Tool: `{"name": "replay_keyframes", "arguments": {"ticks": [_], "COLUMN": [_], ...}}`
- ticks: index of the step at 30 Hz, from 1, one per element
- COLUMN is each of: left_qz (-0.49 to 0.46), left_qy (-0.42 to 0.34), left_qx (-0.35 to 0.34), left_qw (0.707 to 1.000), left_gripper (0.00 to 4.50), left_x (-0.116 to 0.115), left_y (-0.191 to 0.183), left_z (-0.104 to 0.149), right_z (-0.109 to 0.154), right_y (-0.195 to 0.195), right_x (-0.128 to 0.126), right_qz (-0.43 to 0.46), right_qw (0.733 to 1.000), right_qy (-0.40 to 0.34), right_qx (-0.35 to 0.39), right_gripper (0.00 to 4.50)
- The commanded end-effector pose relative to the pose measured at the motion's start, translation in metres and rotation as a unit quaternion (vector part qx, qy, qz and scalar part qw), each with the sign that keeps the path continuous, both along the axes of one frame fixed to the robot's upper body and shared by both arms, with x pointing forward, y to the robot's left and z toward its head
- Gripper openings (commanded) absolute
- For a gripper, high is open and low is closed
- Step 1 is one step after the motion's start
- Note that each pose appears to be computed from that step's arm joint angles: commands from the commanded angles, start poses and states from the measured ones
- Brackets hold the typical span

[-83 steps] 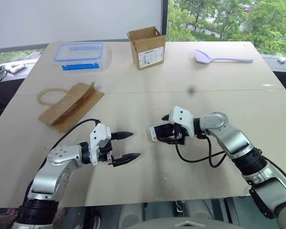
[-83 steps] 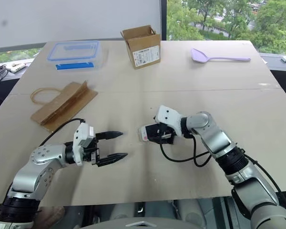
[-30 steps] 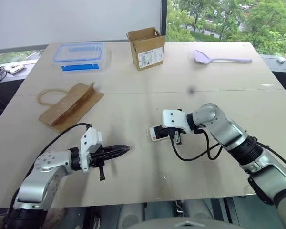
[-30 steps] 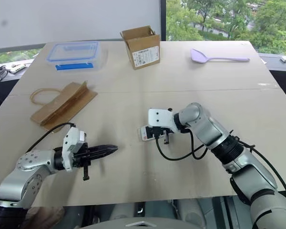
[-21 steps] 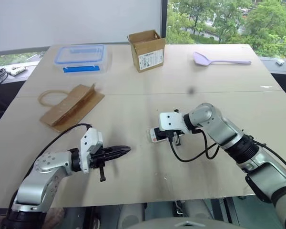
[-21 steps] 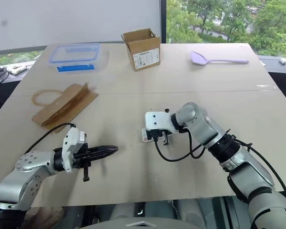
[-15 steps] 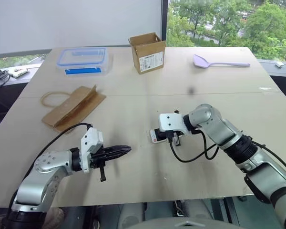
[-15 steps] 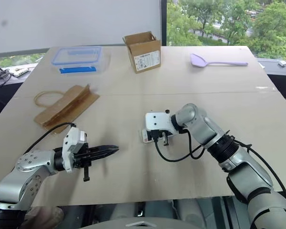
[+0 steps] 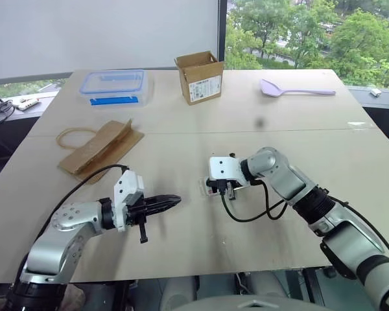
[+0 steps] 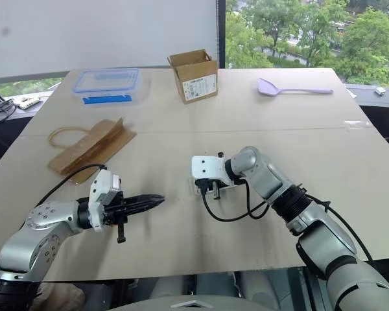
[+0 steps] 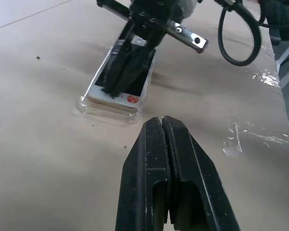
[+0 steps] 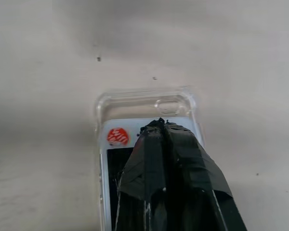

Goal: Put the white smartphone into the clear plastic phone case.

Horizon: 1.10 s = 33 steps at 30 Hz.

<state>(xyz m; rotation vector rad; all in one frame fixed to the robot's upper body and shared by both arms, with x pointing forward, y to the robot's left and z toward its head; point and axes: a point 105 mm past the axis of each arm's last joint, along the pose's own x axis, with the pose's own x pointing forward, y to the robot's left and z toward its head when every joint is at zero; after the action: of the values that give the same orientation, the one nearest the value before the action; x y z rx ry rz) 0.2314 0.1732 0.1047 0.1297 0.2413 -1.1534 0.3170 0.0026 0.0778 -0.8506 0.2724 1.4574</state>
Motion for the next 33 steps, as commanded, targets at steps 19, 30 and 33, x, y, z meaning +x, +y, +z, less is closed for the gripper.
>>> {"name": "replay_keyframes", "arguments": {"ticks": [19,30,33], "left_qz": [0.056,0.061,0.062], "left_qy": [-0.005,-0.005,-0.002], "left_qx": [0.055,0.082,0.085], "left_qw": [0.997,0.995,0.994], "left_gripper": [0.02,0.02,0.02], "left_x": [0.034,0.046,0.049], "left_y": [-0.023,-0.038,-0.036], "left_z": [-0.022,-0.037,-0.039], "right_z": [0.083,0.043,0.035], "right_y": [-0.105,-0.118,-0.100], "right_x": [0.004,-0.005,-0.006], "right_qz": [-0.220,-0.251,-0.221], "right_qw": [0.967,0.964,0.970], "right_qy": [-0.100,-0.091,-0.096], "right_qx": [0.080,0.017,0.009], "right_gripper": [0.00,0.00,0.00]}}
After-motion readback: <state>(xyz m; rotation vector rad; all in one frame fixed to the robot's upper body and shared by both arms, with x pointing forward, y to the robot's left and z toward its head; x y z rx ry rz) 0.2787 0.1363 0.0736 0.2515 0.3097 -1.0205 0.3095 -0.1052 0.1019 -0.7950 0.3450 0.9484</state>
